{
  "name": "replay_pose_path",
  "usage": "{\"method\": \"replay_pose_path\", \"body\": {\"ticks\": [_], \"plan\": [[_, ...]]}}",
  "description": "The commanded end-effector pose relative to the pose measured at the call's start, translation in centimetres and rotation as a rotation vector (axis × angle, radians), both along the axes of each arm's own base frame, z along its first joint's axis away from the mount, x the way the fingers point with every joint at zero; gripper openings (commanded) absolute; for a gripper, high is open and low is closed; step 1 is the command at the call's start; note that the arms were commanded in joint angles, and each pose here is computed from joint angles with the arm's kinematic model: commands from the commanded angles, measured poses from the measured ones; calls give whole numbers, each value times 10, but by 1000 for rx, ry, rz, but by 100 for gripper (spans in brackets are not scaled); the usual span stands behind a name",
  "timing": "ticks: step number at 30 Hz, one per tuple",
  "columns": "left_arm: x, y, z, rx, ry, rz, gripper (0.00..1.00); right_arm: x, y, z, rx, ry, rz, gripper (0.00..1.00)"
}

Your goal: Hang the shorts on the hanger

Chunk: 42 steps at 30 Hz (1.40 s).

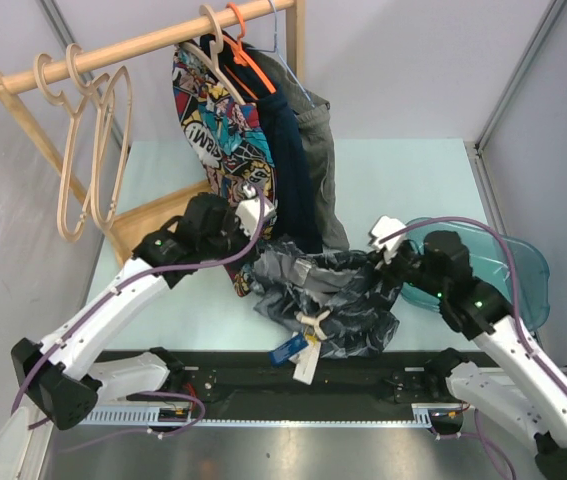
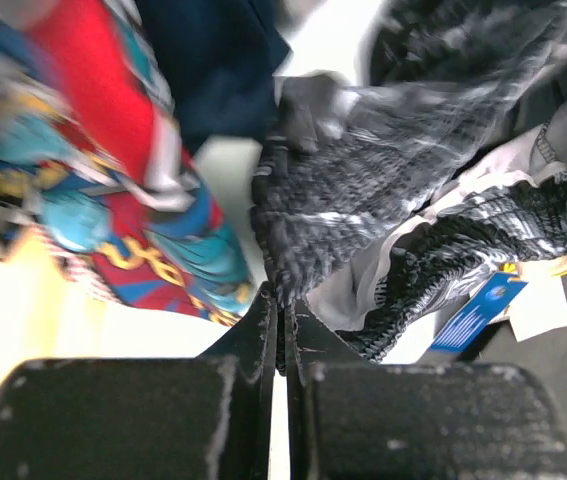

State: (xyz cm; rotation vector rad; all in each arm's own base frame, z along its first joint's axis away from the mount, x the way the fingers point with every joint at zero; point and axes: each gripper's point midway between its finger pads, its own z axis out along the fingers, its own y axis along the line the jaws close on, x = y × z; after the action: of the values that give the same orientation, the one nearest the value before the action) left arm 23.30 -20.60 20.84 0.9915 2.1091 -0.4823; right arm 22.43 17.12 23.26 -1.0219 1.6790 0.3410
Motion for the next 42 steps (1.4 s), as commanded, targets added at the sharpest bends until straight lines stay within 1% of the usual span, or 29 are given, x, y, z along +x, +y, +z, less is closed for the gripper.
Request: {"method": "replay_pose_path", "body": {"ticks": [1,4,9,10,12,14,15,16,18,19,21,22,24,26,27,28,30,33,36,37,38,40,41,42], "plan": [[23,15,49,16,-131,101,0,5,-30,10,-3,-41,-90,0],[30,18,57,55,-137,109,0,20,-39,10,17,-35,-136,0],[30,17,47,128,-85,59,0,33,-12,5,56,-14,12,0],[30,19,43,145,-77,60,0,30,-2,3,59,-14,85,6],[30,26,39,163,-69,70,0,36,8,-8,54,17,122,9],[31,37,32,172,-41,104,0,34,19,-13,55,29,180,19],[31,39,30,165,-24,108,0,36,23,-19,47,46,195,29],[35,47,33,157,-21,138,0,35,26,-21,42,47,212,30],[36,50,36,144,-26,140,0,35,34,-24,35,48,236,32],[37,50,42,139,-46,129,0,35,36,-23,38,47,244,39],[35,47,48,123,-56,106,0,32,45,-17,50,34,274,46],[33,43,53,104,-57,86,0,32,50,-16,59,32,290,58],[30,42,53,103,-42,80,0,24,64,-14,54,25,346,68],[29,43,51,103,-39,77,0,19,75,-22,32,41,381,73],[29,43,50,103,-39,78,0,11,85,-25,19,39,424,77],[29,43,48,106,-36,78,0,9,88,-34,-5,57,434,79],[30,42,48,105,-33,76,0,-1,100,-41,-42,45,481,83],[31,42,45,103,-19,77,0,3,109,-52,-105,13,474,89],[32,43,42,95,-5,80,0,-6,120,-52,-122,-42,568,87],[32,45,40,98,2,85,0,-15,123,-54,-135,-49,612,86],[32,45,38,93,10,82,0,-18,124,-55,-162,-89,656,85],[33,47,34,92,23,86,0,-32,126,-67,-203,-84,741,84],[33,48,35,90,23,89,0,-34,126,-72,-238,-118,783,84],[33,48,35,83,26,86,0,-35,126,-82,-267,-107,803,84]]}}
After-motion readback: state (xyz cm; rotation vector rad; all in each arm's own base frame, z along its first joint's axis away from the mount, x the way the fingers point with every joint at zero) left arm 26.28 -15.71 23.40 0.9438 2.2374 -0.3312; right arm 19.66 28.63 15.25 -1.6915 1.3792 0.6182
